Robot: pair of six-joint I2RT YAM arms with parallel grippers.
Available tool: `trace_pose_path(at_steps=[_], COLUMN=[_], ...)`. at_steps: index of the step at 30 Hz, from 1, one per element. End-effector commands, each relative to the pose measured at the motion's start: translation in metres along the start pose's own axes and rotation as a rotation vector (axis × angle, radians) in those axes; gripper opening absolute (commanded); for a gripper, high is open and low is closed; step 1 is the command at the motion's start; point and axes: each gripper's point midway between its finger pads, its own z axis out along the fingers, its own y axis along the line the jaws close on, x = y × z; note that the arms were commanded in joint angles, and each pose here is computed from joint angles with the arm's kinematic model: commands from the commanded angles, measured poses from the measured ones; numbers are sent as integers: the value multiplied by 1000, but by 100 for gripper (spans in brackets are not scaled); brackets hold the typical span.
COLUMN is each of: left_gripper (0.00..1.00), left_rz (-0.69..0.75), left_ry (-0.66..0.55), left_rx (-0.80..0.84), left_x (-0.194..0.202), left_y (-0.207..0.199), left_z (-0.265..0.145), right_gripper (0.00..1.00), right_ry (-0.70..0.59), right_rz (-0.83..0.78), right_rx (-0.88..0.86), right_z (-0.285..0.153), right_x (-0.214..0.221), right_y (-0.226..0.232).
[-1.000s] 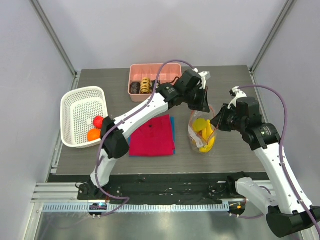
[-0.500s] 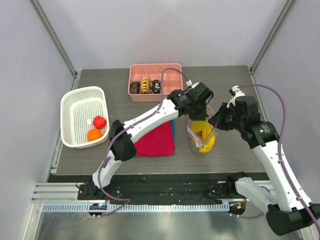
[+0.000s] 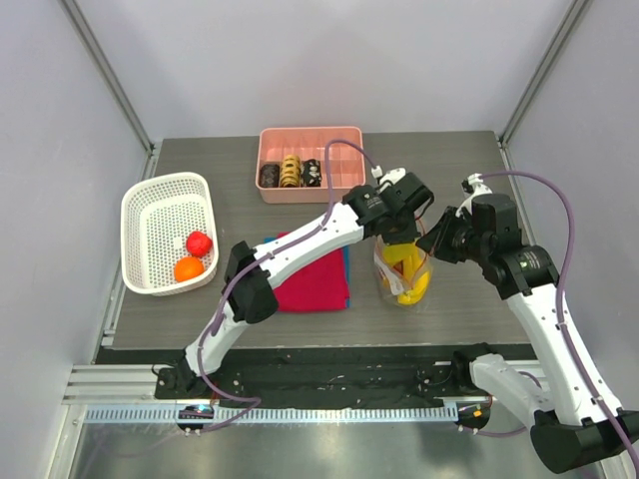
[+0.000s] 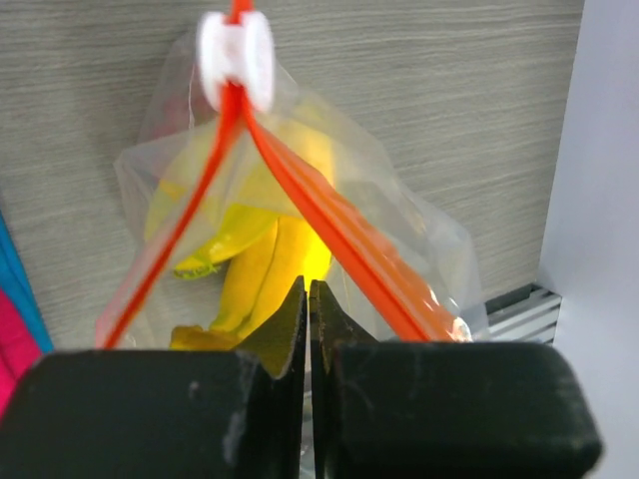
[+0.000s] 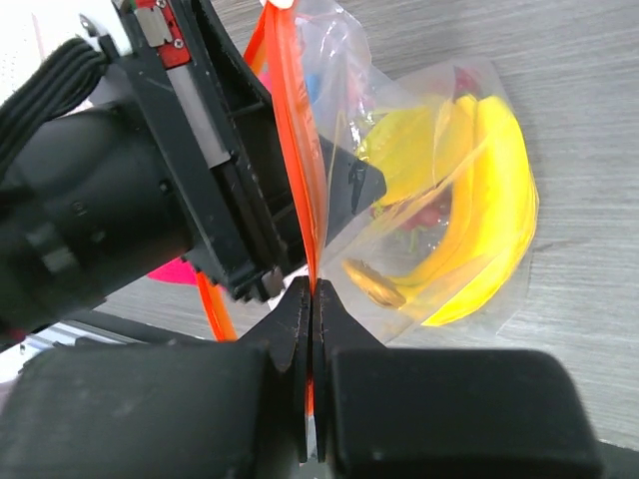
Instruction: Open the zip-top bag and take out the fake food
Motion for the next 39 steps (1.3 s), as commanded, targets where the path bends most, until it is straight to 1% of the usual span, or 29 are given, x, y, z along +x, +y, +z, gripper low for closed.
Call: trace_pose_path(at_steps=[1,5,6,8,12,13,15,16,17,18,20,21,22,23,24,26,29,30,32,33,35,36,37,39], left_gripper=[0,0,0,0,0,0,0,4,11,21,30,40,44,51,52,55,57,58,59,59,59,59,59,59], left_rz=[-11,30,55,78,205,262,308,350,368,385,410,423,436,471,490,543,568,597,644,702,760,807,824,852], left_ry=[-67,-75,-91,-86,-79,-72,-48,-40,-29,4,23,46,60,75,123,172,244,225,239,236,263,258,257,243], left_rx=[29,9,28,27,64,75,100,118,133,162,180,204,220,240,267,297,328,367,399,431,500,514,514,471], left_x=[-4,10,9,14,24,25,31,34,36,43,48,54,57,62,72,86,106,104,111,114,123,125,125,122], left_y=[-10,10,6,5,-8,-8,-9,-8,-7,-9,-5,-6,-6,-5,-5,1,10,5,7,8,6,9,11,18], left_z=[10,25,26,27,17,14,7,2,0,-3,-9,-11,-13,-12,-13,-7,-2,-1,1,3,2,5,5,13], right_gripper=[1,1,1,1,1,1,1,1,1,1,1,1,1,1,1,1,1,1,1,1,1,1,1,1], right_ry=[-66,-88,-96,-98,-91,-86,-86,-82,-80,-75,-71,-69,-67,-65,-61,-57,-57,-52,-52,-52,-50,-46,-45,-44], right_rz=[14,10,7,10,6,3,-15,-22,-26,-38,-45,-47,-47,-49,-45,-43,-45,-45,-45,-44,-42,-42,-39,-40], right_rx=[-63,-48,-48,-41,-43,-42,-45,-43,-41,-39,-40,-39,-38,-38,-38,-41,-41,-41,-41,-41,-44,-48,-50,-54], right_z=[-12,-18,-19,-19,-14,-14,-12,-12,-11,-11,-11,-10,-10,-10,-9,-9,-9,-8,-8,-8,-7,-6,-6,-7], right_x=[-13,-16,-18,-19,-21,-20,-20,-19,-18,-17,-15,-13,-12,-11,-9,-7,-5,-4,-4,-4,-4,-3,-3,-2], right_y=[16,14,15,14,14,14,14,13,12,11,10,9,8,8,7,7,6,5,5,5,5,6,6,7])
